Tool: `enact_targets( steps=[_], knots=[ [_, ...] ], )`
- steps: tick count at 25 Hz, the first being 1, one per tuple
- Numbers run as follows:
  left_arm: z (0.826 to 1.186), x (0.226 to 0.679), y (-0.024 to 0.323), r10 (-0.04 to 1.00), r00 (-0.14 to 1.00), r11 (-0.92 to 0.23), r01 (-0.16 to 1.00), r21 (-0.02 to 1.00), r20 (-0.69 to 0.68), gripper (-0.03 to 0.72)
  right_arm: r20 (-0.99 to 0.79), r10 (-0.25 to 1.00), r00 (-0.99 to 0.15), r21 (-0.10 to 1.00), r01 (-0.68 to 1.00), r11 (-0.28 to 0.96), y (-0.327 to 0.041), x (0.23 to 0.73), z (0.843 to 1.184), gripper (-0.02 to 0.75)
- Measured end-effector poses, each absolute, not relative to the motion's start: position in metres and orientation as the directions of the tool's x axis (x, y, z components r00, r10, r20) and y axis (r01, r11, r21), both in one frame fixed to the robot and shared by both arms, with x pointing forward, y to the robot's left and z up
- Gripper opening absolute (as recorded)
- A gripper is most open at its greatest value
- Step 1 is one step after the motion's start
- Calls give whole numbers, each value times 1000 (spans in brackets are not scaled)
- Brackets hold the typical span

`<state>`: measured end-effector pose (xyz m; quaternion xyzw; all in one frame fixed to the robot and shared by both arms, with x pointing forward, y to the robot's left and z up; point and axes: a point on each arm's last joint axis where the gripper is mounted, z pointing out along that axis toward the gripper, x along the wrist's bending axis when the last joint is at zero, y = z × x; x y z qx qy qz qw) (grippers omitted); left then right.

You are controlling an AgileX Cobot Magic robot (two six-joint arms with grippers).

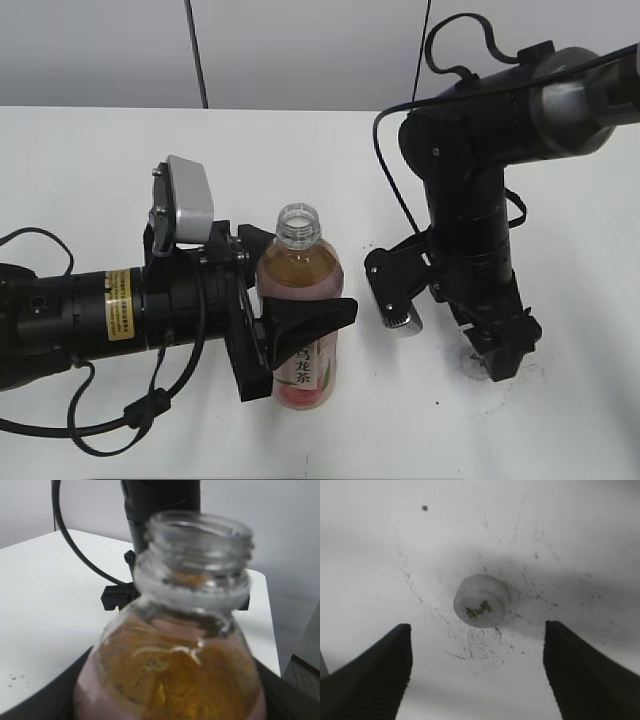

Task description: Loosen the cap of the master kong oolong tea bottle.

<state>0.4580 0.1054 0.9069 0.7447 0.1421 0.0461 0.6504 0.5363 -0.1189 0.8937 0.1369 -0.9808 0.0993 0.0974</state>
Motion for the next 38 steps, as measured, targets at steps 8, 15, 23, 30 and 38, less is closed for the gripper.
enact_targets(
  steps=[8, 15, 23, 30, 38],
  knots=[
    [907, 458, 105, 272, 955, -114, 152, 982, -116, 445, 85, -224, -971, -177, -236, 955, -112, 555, 917, 577],
    [907, 458, 105, 270, 956, -116, 151, 982, -115, 515, 80, -208, -975, -174, -219, 960, -111, 555, 919, 575],
    [907, 458, 105, 272, 956, -117, 151, 982, -114, 577, 52, -206, -977, -164, -212, 964, -110, 557, 925, 575],
    [915, 462, 107, 317, 942, -87, 141, 986, -106, 584, -24, -128, -991, -136, -124, 983, -104, 565, 941, 575],
    [935, 462, 108, 335, 940, -44, 87, 995, -68, 585, -29, -118, -993, -132, -113, 985, -104, 564, 943, 575]
  ],
)
